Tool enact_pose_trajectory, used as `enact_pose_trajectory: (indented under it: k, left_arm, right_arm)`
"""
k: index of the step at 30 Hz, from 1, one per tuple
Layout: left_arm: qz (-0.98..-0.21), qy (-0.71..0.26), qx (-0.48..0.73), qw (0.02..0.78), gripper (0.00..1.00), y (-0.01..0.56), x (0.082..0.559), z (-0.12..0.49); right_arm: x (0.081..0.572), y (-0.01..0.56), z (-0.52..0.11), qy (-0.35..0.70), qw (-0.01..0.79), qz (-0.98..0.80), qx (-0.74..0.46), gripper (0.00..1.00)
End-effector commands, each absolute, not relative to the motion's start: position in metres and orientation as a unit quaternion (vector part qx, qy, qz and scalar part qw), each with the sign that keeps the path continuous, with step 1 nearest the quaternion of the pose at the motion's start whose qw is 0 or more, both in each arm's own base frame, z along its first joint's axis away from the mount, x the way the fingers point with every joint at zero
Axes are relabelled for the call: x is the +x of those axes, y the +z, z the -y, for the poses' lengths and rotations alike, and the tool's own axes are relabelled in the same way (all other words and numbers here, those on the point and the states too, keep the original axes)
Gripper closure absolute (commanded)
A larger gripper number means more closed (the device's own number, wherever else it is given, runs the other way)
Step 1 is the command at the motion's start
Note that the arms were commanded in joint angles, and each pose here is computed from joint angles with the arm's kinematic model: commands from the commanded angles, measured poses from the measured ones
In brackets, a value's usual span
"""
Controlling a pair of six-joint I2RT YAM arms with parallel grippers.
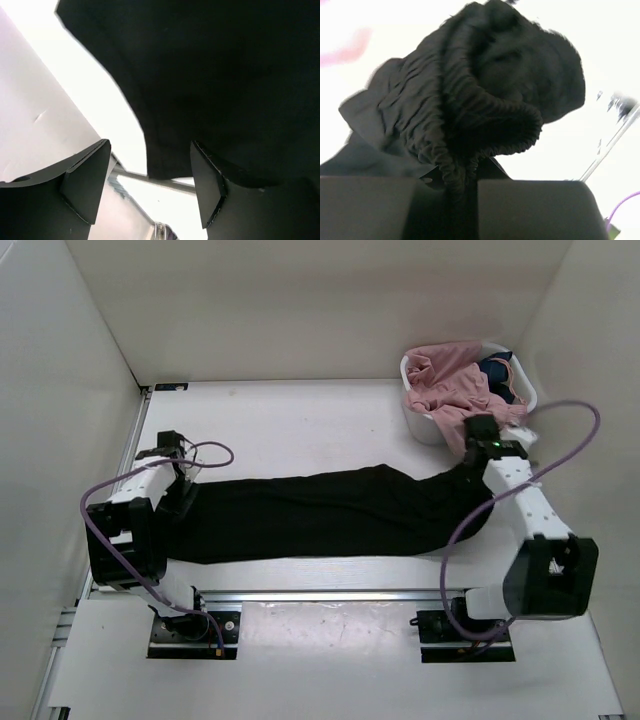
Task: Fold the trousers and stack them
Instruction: Fold the trousers
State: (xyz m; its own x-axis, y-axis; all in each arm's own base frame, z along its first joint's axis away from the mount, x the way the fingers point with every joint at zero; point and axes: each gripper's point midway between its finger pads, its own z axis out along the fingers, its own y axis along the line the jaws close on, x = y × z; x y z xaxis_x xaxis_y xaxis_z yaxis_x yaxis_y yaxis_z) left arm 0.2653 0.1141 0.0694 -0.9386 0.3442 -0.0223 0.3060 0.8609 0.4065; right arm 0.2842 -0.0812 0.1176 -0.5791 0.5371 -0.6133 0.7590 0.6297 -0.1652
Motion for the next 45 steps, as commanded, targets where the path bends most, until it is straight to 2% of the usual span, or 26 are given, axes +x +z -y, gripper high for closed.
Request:
enact_pose_trajectory:
  k: [1, 2, 3, 4, 6, 10, 12, 13, 14, 17, 25, 28, 31, 32, 34, 35, 36, 37, 39, 41, 45]
  left_arm:
    - [-0.965, 0.151, 0.208, 0.043, 0.24, 0.046, 0.251, -0.097]
    - [-0.965, 0.155, 0.207, 0.053, 0.24, 0.041, 0.254, -0.097]
    - [-0.965, 0.153, 0.208, 0.046, 0.24, 0.034, 0.251, -0.097]
    - [-0.965, 0.145, 0.215, 0.038, 0.24, 0.029, 0.247, -0.095]
    - [-0.966, 0.137, 0.217, 0.034, 0.25, 0.022, 0.246, -0.093]
    - [-0.966, 0.133, 0.217, 0.038, 0.25, 0.016, 0.250, -0.092]
    - [-0.967, 0.129, 0.218, 0.026, 0.25, 0.010, 0.251, -0.092]
    - [-0.967, 0.134, 0.213, 0.022, 0.25, 0.010, 0.253, -0.094]
    - [-0.969, 0.139, 0.205, 0.020, 0.25, 0.009, 0.254, -0.096]
    - [-0.970, 0.135, 0.201, 0.011, 0.25, 0.003, 0.257, -0.096]
    - [-0.970, 0.141, 0.197, -0.002, 0.27, -0.001, 0.257, -0.099]
    - [-0.971, 0.144, 0.191, 0.007, 0.27, 0.003, 0.259, -0.098]
    - [-0.970, 0.148, 0.191, 0.006, 0.27, 0.004, 0.258, -0.100]
    - [-0.971, 0.147, 0.187, 0.002, 0.27, 0.004, 0.256, -0.099]
    - [-0.971, 0.147, 0.187, 0.002, 0.27, 0.004, 0.256, -0.099]
    - [-0.972, 0.149, 0.182, 0.008, 0.27, 0.006, 0.257, -0.099]
    - [-0.972, 0.148, 0.182, 0.007, 0.27, 0.008, 0.258, -0.099]
    - [-0.973, 0.148, 0.178, 0.007, 0.27, 0.011, 0.256, -0.099]
    - [-0.974, 0.152, 0.170, 0.020, 0.25, 0.019, 0.264, -0.099]
    - [-0.974, 0.156, 0.159, 0.036, 0.25, 0.028, 0.272, -0.099]
    - [-0.971, 0.173, 0.138, 0.087, 0.24, 0.061, 0.289, -0.102]
  right_arm:
    - [0.270, 0.231, 0.073, -0.330, 0.398, -0.790, 0.331, 1.00]
    - [0.264, 0.237, 0.041, -0.328, 0.400, -0.813, 0.267, 1.00]
    - [0.261, 0.242, 0.031, -0.330, 0.401, -0.815, 0.256, 1.00]
    - [0.260, 0.243, 0.018, -0.308, 0.413, -0.804, 0.296, 1.00]
    - [0.251, 0.238, 0.008, -0.319, 0.387, -0.817, 0.284, 1.00]
    - [0.269, 0.231, -0.092, -0.233, 0.450, -0.842, 0.184, 1.00]
    - [0.274, 0.211, -0.132, -0.255, 0.431, -0.853, 0.144, 1.00]
    - [0.278, 0.226, -0.171, -0.217, 0.451, -0.853, 0.145, 1.00]
    - [0.283, 0.204, -0.198, -0.241, 0.440, -0.859, 0.101, 1.00]
    - [0.267, 0.185, -0.269, -0.187, 0.442, -0.874, 0.082, 1.00]
    - [0.242, 0.134, -0.359, -0.135, 0.426, -0.895, -0.002, 1.00]
    - [0.234, 0.115, -0.375, -0.122, 0.404, -0.906, -0.028, 1.00]
    - [0.230, 0.102, -0.382, -0.120, 0.383, -0.913, -0.067, 0.81]
    - [0.231, 0.099, -0.389, -0.109, 0.383, -0.914, -0.076, 0.66]
    - [0.229, 0.107, -0.403, -0.095, 0.384, -0.909, -0.134, 0.51]
    - [0.229, 0.112, -0.416, -0.077, 0.394, -0.904, -0.148, 0.36]
    - [0.223, 0.127, -0.428, -0.057, 0.406, -0.896, -0.171, 0.31]
    - [0.220, 0.139, -0.437, -0.055, 0.413, -0.880, -0.230, 0.28]
    - [0.195, 0.164, -0.471, 0.012, 0.425, -0.855, -0.296, 0.24]
    - [0.170, 0.173, -0.483, 0.033, 0.417, -0.825, -0.380, 0.24]
    - [0.154, 0.188, -0.461, 0.080, 0.401, -0.836, -0.366, 0.27]
